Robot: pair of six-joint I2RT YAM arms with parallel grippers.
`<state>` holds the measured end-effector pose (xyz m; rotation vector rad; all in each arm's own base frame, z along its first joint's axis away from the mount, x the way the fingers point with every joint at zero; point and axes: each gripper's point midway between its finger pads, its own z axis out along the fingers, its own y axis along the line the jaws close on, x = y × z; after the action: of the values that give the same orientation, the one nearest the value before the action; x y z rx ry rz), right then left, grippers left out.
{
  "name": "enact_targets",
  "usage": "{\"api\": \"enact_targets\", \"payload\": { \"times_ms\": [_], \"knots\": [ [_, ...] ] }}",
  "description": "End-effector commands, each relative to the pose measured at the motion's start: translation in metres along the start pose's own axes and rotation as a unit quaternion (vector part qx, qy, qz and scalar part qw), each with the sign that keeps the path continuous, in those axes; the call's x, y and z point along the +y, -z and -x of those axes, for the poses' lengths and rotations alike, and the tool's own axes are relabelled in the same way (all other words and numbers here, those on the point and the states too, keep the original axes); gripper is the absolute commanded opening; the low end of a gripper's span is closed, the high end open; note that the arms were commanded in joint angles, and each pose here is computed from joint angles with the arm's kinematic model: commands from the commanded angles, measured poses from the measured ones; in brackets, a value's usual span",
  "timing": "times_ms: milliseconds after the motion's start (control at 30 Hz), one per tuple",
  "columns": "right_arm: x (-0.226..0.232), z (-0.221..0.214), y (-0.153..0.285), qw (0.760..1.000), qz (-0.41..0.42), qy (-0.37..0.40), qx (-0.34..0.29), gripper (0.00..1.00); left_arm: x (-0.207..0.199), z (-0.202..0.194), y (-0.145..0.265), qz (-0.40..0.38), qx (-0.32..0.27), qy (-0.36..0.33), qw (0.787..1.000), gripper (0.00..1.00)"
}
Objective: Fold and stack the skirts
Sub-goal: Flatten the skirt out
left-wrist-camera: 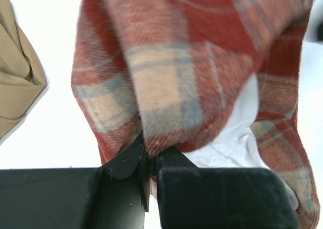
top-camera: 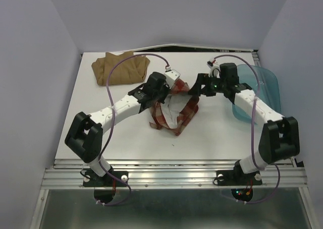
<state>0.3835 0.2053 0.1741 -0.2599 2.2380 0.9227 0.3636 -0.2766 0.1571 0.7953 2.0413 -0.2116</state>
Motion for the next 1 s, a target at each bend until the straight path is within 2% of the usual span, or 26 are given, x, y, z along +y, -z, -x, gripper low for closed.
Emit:
{"api": "enact_targets", "payload": {
  "times_ms": [0, 133, 300, 467, 567, 700, 800, 967],
  "knots": [
    [0.008, -0.025, 0.036, 1.000, -0.012, -0.009, -0.001, 0.85, 0.010, 0.014, -0.001, -0.005, -0.005, 0.034, 0.999, 0.00],
    [0.009, -0.056, 0.027, 0.998, 0.023, -0.038, 0.035, 0.82, 0.009, 0.010, -0.006, -0.016, 0.005, 0.042, 0.999, 0.00],
    [-0.013, -0.093, 0.014, 0.995, 0.005, -0.057, 0.077, 0.77, 0.012, 0.011, -0.009, -0.014, 0.010, 0.043, 0.999, 0.00],
    [-0.003, -0.103, 0.009, 0.994, 0.054, -0.080, 0.046, 0.58, 0.047, 0.007, -0.014, 0.003, 0.020, 0.095, 0.995, 0.00],
    [-0.002, -0.102, 0.001, 0.991, 0.071, -0.107, 0.044, 0.54, 0.064, 0.000, -0.020, 0.001, 0.030, 0.126, 0.992, 0.00],
    [0.002, -0.090, -0.006, 0.988, 0.085, -0.126, 0.028, 0.47, 0.067, -0.006, -0.023, -0.017, 0.036, 0.141, 0.989, 0.00],
    [0.010, -0.083, -0.010, 0.985, 0.101, -0.139, 0.019, 0.47, 0.066, -0.013, -0.026, -0.023, 0.043, 0.146, 0.988, 0.00],
    [0.019, -0.101, -0.023, 0.976, 0.114, -0.174, 0.059, 0.53, 0.073, -0.035, -0.036, -0.033, 0.065, 0.188, 0.979, 0.00]
  ]
}}
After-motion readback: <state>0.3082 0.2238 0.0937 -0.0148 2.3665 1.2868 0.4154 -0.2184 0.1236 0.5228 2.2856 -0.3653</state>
